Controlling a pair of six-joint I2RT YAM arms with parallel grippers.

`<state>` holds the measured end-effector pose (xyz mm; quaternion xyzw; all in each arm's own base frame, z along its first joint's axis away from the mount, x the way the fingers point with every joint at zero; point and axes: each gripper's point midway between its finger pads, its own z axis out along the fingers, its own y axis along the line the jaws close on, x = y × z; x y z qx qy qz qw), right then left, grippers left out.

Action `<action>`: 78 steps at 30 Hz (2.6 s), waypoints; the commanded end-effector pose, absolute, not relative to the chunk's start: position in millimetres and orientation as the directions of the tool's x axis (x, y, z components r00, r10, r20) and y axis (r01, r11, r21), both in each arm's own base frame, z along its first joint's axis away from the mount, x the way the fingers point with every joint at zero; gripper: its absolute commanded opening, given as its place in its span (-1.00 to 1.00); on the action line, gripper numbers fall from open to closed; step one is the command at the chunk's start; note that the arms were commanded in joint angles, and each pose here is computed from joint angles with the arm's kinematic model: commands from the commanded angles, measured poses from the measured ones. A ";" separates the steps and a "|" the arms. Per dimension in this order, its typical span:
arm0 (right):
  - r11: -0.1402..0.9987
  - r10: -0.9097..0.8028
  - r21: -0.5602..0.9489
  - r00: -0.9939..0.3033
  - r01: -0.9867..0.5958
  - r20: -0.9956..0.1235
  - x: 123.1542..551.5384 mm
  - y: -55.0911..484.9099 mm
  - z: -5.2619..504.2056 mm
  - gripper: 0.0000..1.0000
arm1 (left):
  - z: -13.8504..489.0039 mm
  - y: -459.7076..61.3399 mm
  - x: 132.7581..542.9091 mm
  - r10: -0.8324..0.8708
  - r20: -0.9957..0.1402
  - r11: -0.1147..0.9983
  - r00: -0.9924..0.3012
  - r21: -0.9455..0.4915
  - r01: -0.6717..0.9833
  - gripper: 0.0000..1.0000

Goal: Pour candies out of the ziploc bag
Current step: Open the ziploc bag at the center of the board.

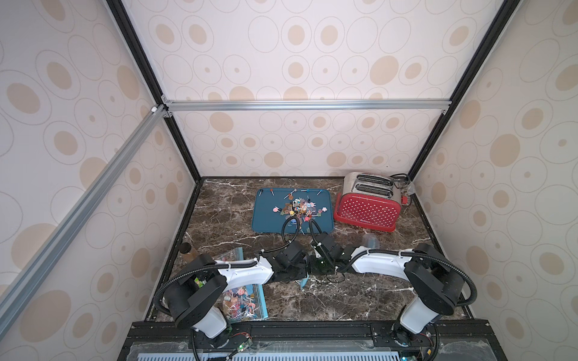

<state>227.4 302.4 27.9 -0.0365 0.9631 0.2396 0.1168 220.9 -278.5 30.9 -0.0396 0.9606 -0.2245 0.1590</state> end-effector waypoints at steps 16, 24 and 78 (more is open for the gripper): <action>0.985 0.053 0.168 -0.990 0.031 -0.127 194.7 235.1 -14.5 -1.00 | -2.7 -269.1 219.2 -0.323 -0.289 0.905 -0.901 -0.372 -0.205 -1.00; 0.988 0.061 0.150 -0.990 0.042 -0.126 190.9 227.4 -17.1 -1.00 | -2.4 -266.1 218.8 -0.331 -0.293 0.904 -0.897 -0.371 -0.212 -1.00; 0.851 0.038 0.512 -0.957 -0.120 -0.287 218.9 287.9 42.2 -1.00 | 26.1 -321.0 207.1 -0.056 -0.253 0.854 -0.966 -0.514 0.085 -0.87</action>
